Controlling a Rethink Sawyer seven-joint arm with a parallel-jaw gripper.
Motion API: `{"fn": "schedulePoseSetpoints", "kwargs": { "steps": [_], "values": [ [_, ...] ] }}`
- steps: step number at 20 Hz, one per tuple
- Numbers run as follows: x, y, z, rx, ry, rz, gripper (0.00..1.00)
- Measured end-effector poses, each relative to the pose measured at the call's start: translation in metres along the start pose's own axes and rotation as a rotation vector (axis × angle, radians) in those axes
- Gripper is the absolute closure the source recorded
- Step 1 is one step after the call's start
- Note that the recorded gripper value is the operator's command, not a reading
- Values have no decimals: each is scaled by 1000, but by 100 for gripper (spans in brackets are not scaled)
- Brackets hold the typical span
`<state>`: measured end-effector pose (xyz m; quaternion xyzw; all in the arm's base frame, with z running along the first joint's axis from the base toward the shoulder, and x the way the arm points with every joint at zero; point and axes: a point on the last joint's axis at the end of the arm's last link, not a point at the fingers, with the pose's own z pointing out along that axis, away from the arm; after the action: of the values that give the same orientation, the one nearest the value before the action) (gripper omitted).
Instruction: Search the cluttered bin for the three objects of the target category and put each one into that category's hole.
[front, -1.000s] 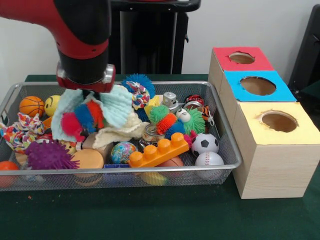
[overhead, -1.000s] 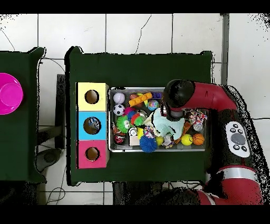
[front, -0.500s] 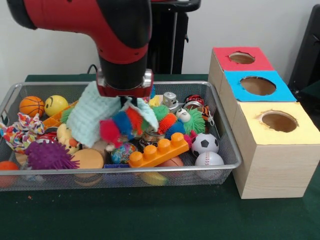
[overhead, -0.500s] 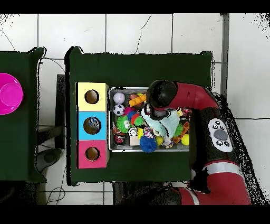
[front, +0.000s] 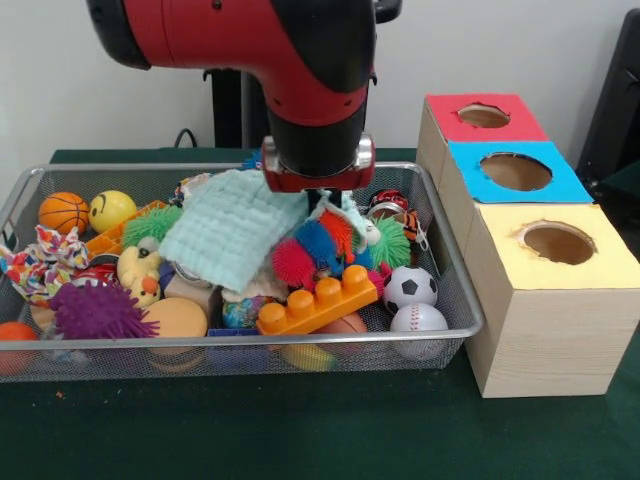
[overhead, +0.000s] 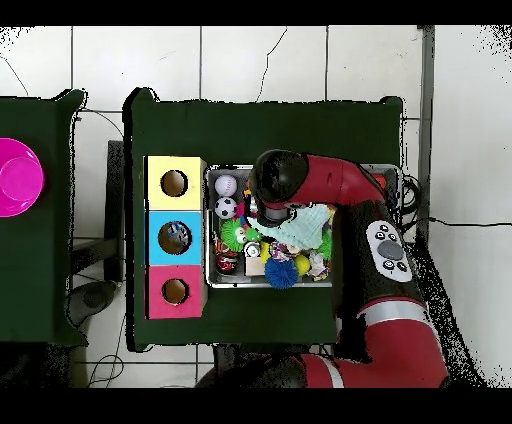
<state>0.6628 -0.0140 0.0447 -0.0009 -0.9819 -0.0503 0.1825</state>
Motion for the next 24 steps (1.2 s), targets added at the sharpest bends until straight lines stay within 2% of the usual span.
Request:
{"fn": "schedulePoseSetpoints", "kwargs": {
  "steps": [6, 12, 13, 20, 23, 24],
  "values": [
    [-3, 22, -5, -36, -1, 0, 100],
    [-3, 43, -5, -49, 4, -13, 100],
    [-2, 53, -5, -51, 7, -22, 0],
    [-1, 55, -10, -42, 1, -26, 0],
    [2, 46, -14, -15, -7, -26, 0],
    [4, 33, -16, 22, -15, -29, 0]
  ]
}}
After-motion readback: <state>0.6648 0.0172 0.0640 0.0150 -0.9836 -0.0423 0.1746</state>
